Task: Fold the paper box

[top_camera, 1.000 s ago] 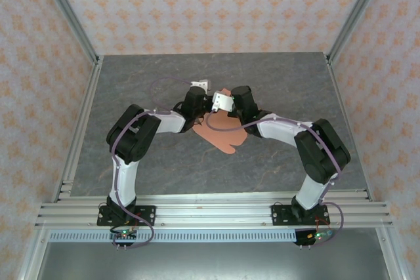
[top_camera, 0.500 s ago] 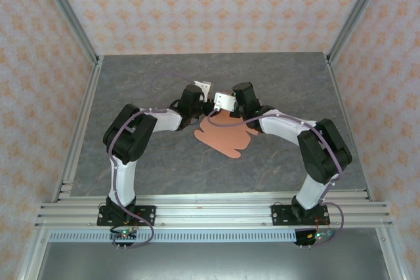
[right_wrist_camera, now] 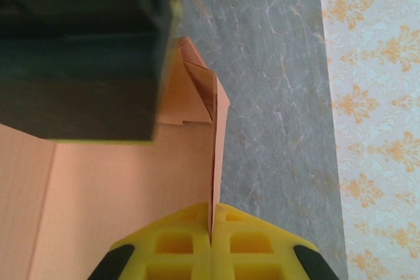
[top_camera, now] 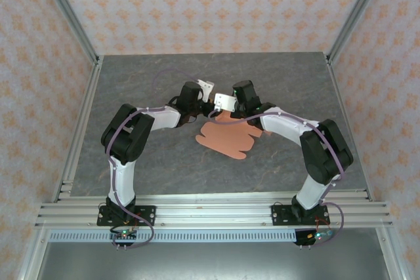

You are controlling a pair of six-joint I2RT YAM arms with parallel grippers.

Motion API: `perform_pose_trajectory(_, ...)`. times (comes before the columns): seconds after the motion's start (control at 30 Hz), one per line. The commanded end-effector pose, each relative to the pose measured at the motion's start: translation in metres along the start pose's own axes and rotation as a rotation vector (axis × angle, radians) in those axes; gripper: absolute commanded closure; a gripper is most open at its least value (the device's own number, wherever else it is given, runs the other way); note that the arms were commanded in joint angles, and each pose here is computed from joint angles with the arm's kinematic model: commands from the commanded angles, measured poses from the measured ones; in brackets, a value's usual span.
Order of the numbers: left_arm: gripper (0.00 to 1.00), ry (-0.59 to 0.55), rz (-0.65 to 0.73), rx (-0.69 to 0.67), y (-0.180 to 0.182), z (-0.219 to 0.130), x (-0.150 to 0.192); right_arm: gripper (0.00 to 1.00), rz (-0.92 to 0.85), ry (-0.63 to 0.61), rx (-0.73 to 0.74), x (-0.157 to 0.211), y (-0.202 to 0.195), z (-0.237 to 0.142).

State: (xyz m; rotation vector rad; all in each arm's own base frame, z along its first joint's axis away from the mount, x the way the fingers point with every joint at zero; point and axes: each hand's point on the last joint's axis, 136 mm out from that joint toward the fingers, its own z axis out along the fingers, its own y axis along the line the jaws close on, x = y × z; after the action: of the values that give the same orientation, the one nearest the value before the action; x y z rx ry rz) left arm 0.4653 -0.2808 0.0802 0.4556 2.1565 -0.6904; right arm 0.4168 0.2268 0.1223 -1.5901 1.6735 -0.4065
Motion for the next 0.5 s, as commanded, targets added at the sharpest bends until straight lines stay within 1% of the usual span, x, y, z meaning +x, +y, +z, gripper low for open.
perform_pose_trajectory(0.0, 0.4, -0.095, 0.044, -0.016, 0.002, -0.007, -0.041, 1.0, -0.006, -0.01, -0.115, -0.002, 0.024, -0.006)
perform_pose_trajectory(0.07, 0.41, -0.093, 0.046, -0.022, 0.001, -0.006, -0.041, 1.0, 0.0, -0.015, -0.118, -0.003, 0.024, -0.006)
perform_pose_trajectory(0.13, 0.45, -0.089, 0.036, -0.036, 0.002, -0.003, -0.042, 1.0, 0.003, -0.014, -0.117, -0.003, 0.024, -0.006)
perform_pose_trajectory(0.23, 0.48, -0.064, 0.024, -0.052, 0.005, -0.002, -0.035, 1.0, 0.004, 0.0, -0.104, -0.001, 0.022, -0.006)
perform_pose_trajectory(0.33, 0.48, -0.042, 0.021, -0.064, 0.009, -0.004, -0.025, 1.0, 0.004, 0.002, -0.082, 0.0, 0.018, -0.006)
perform_pose_trajectory(0.47, 0.45, -0.038, 0.016, -0.016, 0.001, -0.011, -0.021, 1.0, 0.007, 0.008, -0.07, 0.001, 0.014, -0.005)
